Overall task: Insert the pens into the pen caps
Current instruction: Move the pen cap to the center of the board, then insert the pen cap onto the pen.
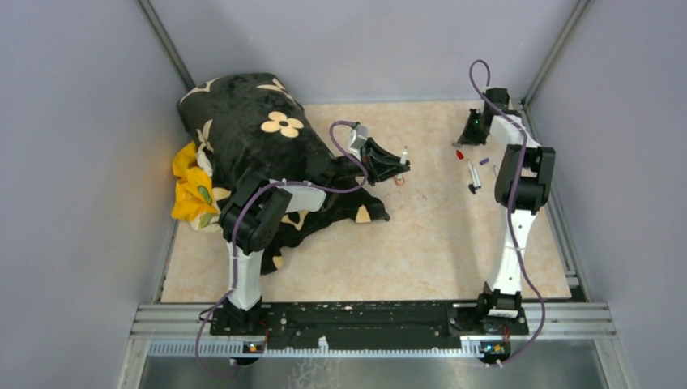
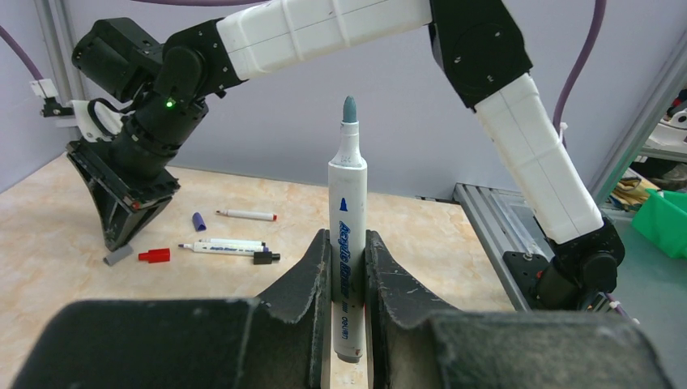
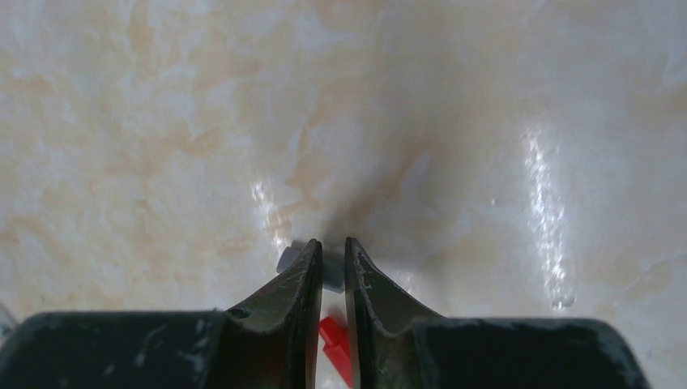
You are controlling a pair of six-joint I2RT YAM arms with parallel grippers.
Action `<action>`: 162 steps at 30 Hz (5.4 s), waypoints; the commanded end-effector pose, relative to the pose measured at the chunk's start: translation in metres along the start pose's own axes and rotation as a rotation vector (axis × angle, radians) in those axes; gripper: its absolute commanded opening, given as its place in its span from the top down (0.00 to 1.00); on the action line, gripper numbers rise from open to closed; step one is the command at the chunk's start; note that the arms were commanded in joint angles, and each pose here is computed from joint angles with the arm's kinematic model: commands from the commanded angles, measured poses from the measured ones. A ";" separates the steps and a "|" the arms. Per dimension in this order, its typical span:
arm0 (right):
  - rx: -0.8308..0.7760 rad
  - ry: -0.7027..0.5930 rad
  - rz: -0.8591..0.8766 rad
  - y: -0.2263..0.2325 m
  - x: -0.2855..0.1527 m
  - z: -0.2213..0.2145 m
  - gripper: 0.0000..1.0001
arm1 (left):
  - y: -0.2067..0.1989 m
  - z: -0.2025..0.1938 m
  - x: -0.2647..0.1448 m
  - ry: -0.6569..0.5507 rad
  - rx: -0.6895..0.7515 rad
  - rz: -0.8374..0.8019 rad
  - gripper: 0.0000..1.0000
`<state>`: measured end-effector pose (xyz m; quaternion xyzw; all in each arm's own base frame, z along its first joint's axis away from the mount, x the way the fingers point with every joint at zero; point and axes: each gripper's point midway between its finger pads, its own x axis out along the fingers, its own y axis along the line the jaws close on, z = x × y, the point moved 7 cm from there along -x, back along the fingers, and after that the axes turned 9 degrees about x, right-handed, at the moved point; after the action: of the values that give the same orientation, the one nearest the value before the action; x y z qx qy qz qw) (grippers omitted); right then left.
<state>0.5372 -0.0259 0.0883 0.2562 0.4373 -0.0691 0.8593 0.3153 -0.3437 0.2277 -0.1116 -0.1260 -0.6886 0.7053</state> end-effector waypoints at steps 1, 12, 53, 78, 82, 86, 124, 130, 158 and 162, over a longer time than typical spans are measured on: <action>-0.036 0.084 0.065 0.011 -0.029 -0.022 0.84 | -0.003 0.012 -0.002 -0.031 0.048 -0.012 1.00; -0.196 0.190 0.200 0.039 -0.061 -0.077 0.82 | -0.006 0.015 -0.003 -0.037 0.060 -0.011 1.00; -1.514 0.235 0.710 0.058 -0.097 -0.085 0.45 | -0.013 0.033 -0.033 -0.028 0.258 0.064 1.00; -1.320 0.367 0.485 0.037 -0.050 -0.108 0.47 | -0.015 0.035 -0.035 -0.041 0.265 0.063 1.00; -1.324 0.401 0.475 0.034 -0.045 -0.115 0.56 | -0.014 0.034 -0.035 -0.040 0.264 0.064 1.00; -1.333 0.441 0.453 0.029 -0.042 -0.122 0.66 | -0.015 0.035 -0.035 -0.041 0.263 0.063 1.00; -1.392 -0.038 0.736 0.037 -0.164 -0.139 1.00 | -0.115 0.044 -0.065 0.103 -0.188 0.060 1.00; -1.597 -0.156 0.862 0.040 -0.203 -0.153 1.00 | -0.140 0.031 -0.078 0.264 -0.310 0.098 1.00; -2.346 -0.368 1.102 0.064 -0.226 -0.254 1.00 | -0.154 -0.083 -0.071 0.819 -0.954 0.154 1.00; -2.352 -0.360 1.131 0.067 -0.226 -0.261 1.00 | -0.152 -0.089 -0.072 0.835 -0.948 0.174 1.00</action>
<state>0.2393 0.1311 0.1605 -0.4968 -0.0251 0.6821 0.5359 0.1607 -0.3072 0.1216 -0.1586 0.4821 -0.6049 0.6136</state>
